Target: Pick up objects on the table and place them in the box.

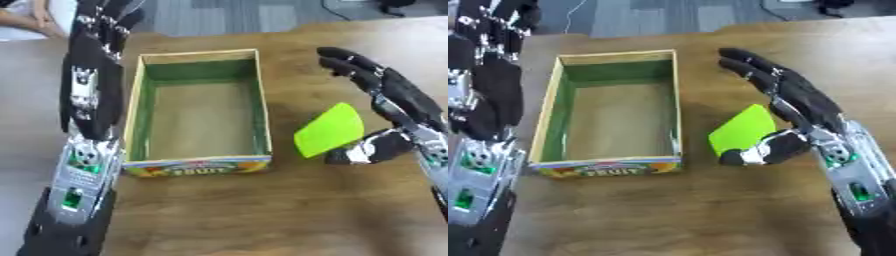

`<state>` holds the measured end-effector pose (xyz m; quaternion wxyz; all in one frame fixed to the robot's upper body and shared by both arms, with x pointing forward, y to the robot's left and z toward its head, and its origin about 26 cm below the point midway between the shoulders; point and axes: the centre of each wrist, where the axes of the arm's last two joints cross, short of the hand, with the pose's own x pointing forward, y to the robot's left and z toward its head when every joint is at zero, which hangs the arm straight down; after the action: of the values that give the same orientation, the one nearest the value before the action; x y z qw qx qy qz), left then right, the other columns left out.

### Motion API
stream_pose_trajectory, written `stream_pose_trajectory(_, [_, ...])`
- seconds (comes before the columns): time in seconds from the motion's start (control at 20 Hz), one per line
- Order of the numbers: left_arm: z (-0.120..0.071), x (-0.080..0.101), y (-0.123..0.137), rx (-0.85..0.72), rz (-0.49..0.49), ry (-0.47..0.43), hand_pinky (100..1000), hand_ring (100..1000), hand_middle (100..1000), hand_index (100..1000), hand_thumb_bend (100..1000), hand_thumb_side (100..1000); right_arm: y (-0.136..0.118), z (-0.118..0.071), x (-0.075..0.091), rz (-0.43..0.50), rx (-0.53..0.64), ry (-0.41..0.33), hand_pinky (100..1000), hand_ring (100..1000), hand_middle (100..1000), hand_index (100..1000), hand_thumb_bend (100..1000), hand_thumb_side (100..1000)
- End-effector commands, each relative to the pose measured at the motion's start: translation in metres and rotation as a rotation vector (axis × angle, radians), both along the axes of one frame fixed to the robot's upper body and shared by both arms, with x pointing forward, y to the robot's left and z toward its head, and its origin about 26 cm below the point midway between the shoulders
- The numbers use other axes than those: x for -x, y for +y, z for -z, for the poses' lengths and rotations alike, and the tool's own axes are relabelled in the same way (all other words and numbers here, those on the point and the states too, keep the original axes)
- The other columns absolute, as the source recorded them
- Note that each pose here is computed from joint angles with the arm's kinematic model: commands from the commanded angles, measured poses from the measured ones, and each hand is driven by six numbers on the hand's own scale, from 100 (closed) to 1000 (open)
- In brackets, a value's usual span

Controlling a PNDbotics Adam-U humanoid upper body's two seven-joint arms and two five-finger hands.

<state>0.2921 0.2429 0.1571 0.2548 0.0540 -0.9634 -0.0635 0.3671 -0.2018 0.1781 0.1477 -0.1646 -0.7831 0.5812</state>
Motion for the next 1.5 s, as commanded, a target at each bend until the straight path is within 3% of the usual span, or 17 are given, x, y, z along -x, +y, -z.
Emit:
stream_pose_trajectory(0.05, [-0.006,0.003,0.002,-0.024,0.001,-0.017,855,939,967,1000,100,1000,-0.008,-0.025,-0.004,-0.022,0.171,-0.094,771,862,869,955,714,927])
stream_pose_trajectory(0.15, [-0.004,0.003,0.002,-0.028,0.001,-0.012,855,939,967,1000,100,1000,-0.01,-0.044,-0.007,-0.038,0.36,-0.155,702,784,798,924,637,931])
stream_pose_trajectory(0.25, [-0.003,0.004,0.003,-0.032,0.002,-0.007,854,939,968,1000,100,1000,-0.01,-0.061,-0.011,-0.052,0.527,-0.2,684,764,776,910,599,927])
stream_pose_trajectory(0.5, [-0.002,0.004,0.003,-0.039,0.003,0.0,854,939,968,1000,100,1000,-0.012,-0.082,-0.021,-0.065,0.757,-0.205,687,752,741,911,529,910])
stream_pose_trajectory(0.75, [-0.002,0.005,0.003,-0.041,0.006,0.003,855,939,968,1000,100,1000,-0.01,-0.087,-0.031,-0.061,0.886,-0.182,703,782,782,940,490,897])
stream_pose_trajectory(0.85, [-0.002,0.005,0.003,-0.042,0.007,0.004,855,939,968,1000,100,1000,-0.009,-0.087,-0.034,-0.036,0.949,-0.172,673,779,799,964,422,886])
stream_pose_trajectory(0.9, [-0.001,0.005,0.003,-0.042,0.007,0.004,855,939,968,1000,100,1000,-0.008,-0.086,-0.036,-0.022,0.983,-0.163,677,791,827,984,306,813])
stream_pose_trajectory(0.95, [-0.001,0.005,0.003,-0.042,0.008,0.005,855,939,968,1000,100,1000,-0.007,-0.085,-0.037,-0.007,1.023,-0.15,681,796,834,991,294,785])
stream_pose_trajectory(1.0, [-0.001,0.005,0.003,-0.042,0.007,0.005,855,939,968,1000,100,1000,-0.007,-0.083,-0.039,0.005,1.059,-0.137,699,814,861,1000,272,700])
stream_pose_trajectory(1.05, [-0.001,0.005,0.003,-0.042,0.007,0.006,855,939,968,1000,100,1000,-0.006,-0.082,-0.04,0.017,1.093,-0.122,690,806,850,1000,278,728])
stream_pose_trajectory(1.1, [-0.001,0.005,0.003,-0.042,0.007,0.006,854,939,968,1000,100,1000,-0.005,-0.081,-0.041,0.03,1.126,-0.108,820,911,962,1000,252,584])
stream_pose_trajectory(1.15, [-0.001,0.005,0.003,-0.042,0.007,0.007,855,939,968,1000,100,1000,-0.005,-0.079,-0.043,0.049,1.165,-0.093,791,889,939,1000,250,607])
stream_pose_trajectory(1.2, [-0.001,0.005,0.003,-0.042,0.006,0.008,854,939,968,1000,100,1000,-0.005,-0.078,-0.044,0.064,1.191,-0.083,920,985,1000,1000,269,538])
stream_pose_trajectory(1.5, [-0.001,0.005,0.003,-0.041,0.004,0.012,854,939,969,1000,100,1000,-0.004,-0.069,-0.051,0.112,1.292,-0.075,943,994,1000,1000,297,578])
